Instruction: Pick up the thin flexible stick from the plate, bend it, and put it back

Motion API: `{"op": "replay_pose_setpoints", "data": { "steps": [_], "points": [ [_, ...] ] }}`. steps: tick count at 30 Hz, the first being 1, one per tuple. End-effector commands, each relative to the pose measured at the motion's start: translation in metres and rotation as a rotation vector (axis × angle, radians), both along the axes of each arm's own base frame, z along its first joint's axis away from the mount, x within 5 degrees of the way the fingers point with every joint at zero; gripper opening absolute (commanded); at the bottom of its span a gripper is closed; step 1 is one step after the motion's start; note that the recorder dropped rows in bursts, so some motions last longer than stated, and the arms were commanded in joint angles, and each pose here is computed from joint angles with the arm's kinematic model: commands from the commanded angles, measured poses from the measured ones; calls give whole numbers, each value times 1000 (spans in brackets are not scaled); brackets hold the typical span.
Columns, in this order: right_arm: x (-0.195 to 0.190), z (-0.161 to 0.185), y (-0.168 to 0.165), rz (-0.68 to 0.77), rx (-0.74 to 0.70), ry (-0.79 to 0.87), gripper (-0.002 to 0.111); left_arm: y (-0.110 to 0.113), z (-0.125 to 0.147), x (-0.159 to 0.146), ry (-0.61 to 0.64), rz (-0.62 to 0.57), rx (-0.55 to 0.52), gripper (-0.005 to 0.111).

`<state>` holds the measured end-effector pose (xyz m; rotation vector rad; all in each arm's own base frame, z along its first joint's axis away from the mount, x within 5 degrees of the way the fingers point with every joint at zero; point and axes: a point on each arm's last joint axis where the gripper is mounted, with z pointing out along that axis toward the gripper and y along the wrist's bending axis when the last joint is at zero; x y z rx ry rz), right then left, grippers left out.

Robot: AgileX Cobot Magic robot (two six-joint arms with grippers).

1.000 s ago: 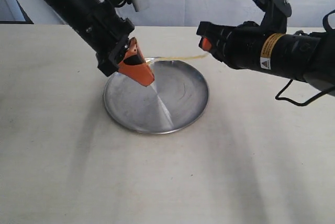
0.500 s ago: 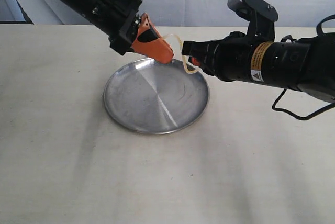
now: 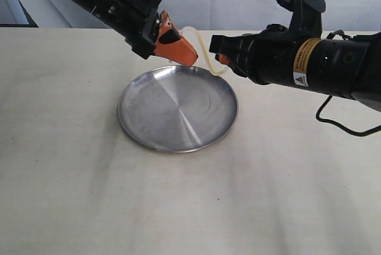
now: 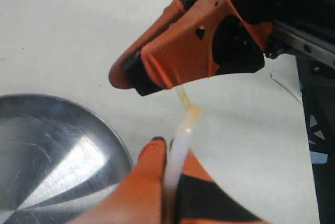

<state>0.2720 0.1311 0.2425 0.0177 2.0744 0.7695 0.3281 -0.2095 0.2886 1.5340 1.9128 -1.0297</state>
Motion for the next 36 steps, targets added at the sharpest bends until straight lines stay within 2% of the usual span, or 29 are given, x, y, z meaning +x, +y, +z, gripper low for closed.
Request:
{"op": "replay_pose_setpoints", "data": {
  "steps": [1, 7, 19, 32, 36],
  "points": [
    [-6, 12, 13, 96, 64, -62, -1, -7, 3, 1, 3, 30, -40, 0],
    [-13, 11, 24, 145, 51, -62, -1, -8, 5, 4, 1, 71, -66, 0],
    [-13, 9, 24, 137, 41, -43, -1, -7, 4, 7, -22, 102, -57, 0],
    [-20, 6, 30, 223, 39, -10, -1, -8, 6, 10, -22, 132, -77, 0],
    [-24, 3, 36, 265, -8, -15, -1, -8, 6, 10, -6, 142, -82, 0]
  ]
}}
